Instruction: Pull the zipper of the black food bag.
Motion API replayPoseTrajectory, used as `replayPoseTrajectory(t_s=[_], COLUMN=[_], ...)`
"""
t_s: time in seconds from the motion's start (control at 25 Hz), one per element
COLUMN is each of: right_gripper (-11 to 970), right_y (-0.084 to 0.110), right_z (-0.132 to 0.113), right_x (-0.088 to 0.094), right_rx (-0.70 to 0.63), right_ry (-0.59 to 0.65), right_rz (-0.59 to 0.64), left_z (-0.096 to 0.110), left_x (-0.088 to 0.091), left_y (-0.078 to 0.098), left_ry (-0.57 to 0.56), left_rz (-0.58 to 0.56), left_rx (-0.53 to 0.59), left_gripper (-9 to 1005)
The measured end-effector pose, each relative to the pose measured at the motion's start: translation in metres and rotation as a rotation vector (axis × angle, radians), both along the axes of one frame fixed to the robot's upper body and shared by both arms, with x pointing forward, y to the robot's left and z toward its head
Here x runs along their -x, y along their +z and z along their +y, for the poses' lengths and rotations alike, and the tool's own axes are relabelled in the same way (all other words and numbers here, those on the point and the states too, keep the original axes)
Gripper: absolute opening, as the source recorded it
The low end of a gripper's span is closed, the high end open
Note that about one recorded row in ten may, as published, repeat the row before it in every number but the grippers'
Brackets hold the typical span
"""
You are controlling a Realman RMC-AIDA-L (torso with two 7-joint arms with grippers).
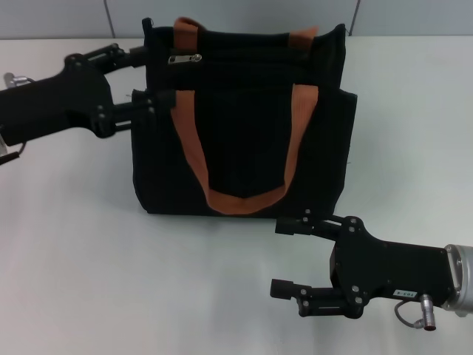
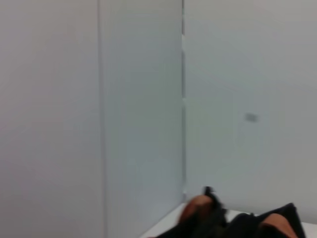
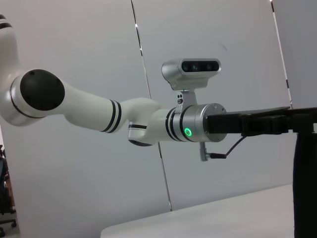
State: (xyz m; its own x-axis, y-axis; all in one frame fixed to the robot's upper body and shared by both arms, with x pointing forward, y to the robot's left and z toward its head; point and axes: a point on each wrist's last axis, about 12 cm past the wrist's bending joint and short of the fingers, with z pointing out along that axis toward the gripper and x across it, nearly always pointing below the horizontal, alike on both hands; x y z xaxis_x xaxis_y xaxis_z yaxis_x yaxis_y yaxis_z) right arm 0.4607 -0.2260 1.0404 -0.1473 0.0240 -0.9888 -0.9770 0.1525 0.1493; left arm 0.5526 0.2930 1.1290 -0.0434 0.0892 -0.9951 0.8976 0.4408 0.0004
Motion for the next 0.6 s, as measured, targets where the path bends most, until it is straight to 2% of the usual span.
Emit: replayPoseTrajectory(t_s=[0.04, 0.08, 0.16, 0.24, 0.28, 0.32, 0.4, 0.6], right_gripper=[826, 826, 826, 826, 826, 826, 826, 826], right_y=[0.000, 0.000, 0.000, 0.000, 0.000, 0.000, 0.000, -0.002], right_z=[0.000, 0.000, 0.000, 0.000, 0.000, 0.001, 0.002, 0.004], right_x=[0.000, 0.000, 0.000, 0.000, 0.000, 0.000, 0.000, -0.002], right_rx=[0.000, 0.000, -0.001, -0.001, -0.001, -0.003, -0.006, -0.005], right_ry=[0.000, 0.000, -0.001, -0.001, -0.001, -0.002, -0.004, -0.019], right_rz=[0.000, 0.000, -0.001, -0.001, -0.001, -0.001, 0.000, 0.006], left_z=[0.000, 0.007, 0.013, 0.013, 0.022, 0.022, 0.035, 0.036], left_x=[0.000, -0.002, -0.003, -0.003, -0.005, -0.005, -0.012, -0.014], left_y=[0.000, 0.001, 0.001, 0.001, 0.003, 0.003, 0.000, -0.007], left_ry=[0.000, 0.065, 0.106, 0.106, 0.169, 0.169, 0.291, 0.316], left_rz=[0.000, -0.014, -0.019, -0.019, -0.028, -0.028, -0.020, 0.001], left_rx=[0.000, -0.002, 0.009, 0.009, 0.030, 0.030, 0.011, -0.043], left_gripper=[809, 809, 808, 808, 808, 808, 809, 809])
